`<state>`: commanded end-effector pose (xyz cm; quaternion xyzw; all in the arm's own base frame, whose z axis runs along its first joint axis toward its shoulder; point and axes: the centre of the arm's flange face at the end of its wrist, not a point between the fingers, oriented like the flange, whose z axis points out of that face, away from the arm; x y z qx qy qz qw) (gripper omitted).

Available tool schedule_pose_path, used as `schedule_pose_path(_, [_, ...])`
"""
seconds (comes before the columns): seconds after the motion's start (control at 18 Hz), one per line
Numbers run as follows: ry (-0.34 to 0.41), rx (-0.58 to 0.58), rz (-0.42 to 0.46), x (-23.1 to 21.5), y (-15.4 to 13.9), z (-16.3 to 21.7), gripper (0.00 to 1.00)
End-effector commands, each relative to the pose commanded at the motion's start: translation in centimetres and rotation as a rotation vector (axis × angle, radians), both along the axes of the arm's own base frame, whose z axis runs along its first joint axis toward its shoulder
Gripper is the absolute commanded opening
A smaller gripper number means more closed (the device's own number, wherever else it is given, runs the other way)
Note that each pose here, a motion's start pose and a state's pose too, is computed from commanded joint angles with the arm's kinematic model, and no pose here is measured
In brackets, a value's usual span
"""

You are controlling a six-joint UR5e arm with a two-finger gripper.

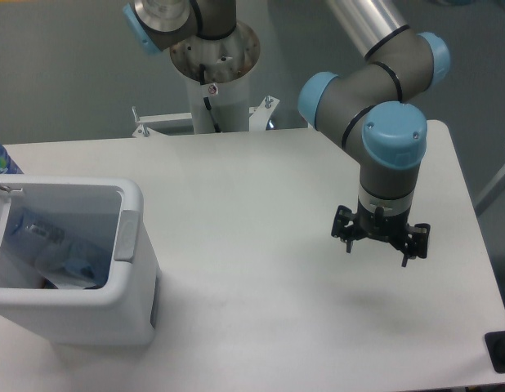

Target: Place the trash in the trash can

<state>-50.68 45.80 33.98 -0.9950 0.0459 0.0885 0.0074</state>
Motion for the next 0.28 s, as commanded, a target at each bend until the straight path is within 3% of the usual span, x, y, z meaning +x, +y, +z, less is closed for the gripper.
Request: schedule_pose_path(0.28, [-0.024, -0.017, -0.004, 0.37, -0.24, -0.5, 1.0])
